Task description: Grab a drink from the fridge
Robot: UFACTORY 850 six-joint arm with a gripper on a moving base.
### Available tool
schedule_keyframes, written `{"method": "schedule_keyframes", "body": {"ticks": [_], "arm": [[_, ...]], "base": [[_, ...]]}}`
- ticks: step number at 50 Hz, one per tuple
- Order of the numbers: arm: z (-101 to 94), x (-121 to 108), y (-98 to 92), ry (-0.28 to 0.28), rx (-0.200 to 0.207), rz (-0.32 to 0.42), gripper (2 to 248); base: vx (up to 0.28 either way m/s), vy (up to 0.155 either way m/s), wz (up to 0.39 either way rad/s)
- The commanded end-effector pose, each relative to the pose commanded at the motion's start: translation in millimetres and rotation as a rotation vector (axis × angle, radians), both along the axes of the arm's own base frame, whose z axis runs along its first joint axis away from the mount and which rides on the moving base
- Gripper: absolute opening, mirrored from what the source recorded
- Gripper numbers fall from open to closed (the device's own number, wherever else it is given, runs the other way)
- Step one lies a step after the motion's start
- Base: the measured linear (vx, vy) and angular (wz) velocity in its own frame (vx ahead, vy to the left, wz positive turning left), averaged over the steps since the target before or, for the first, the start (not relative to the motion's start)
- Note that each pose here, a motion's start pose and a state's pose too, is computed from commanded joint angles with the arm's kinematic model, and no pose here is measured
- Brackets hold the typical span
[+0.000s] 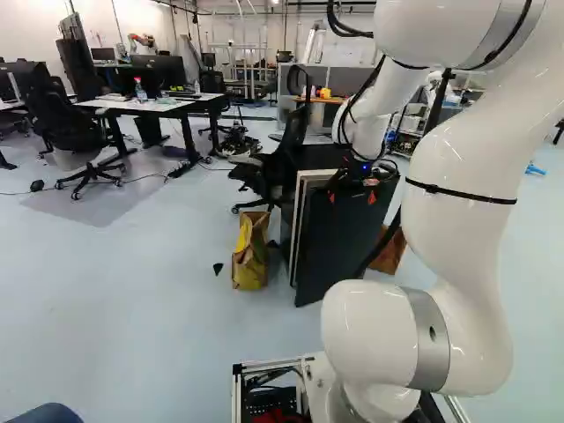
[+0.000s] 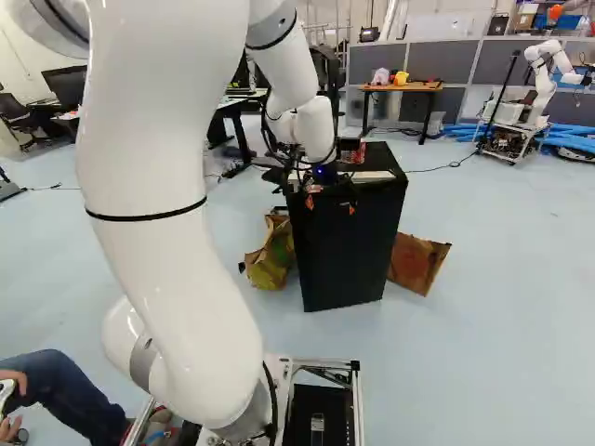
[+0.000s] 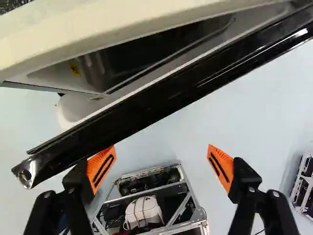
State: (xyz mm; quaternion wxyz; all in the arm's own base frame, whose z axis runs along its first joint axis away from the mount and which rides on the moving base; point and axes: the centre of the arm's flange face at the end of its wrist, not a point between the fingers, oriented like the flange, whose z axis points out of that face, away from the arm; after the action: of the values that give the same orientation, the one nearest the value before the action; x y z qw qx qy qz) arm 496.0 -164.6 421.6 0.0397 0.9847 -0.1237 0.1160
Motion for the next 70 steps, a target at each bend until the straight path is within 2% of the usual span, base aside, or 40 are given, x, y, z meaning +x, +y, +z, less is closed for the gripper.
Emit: {"method": "schedule_keyframes", "body": {"ticks": [32, 70], "arm": [[1.1, 27, 6.3, -0.055, -0.027, 0.045, 247], [3.4, 34, 4.4, -0.125, -0.058, 0.068, 247]], "base": [[0.0, 0.0, 0.0], [0.0, 0.0, 0.0]]}}
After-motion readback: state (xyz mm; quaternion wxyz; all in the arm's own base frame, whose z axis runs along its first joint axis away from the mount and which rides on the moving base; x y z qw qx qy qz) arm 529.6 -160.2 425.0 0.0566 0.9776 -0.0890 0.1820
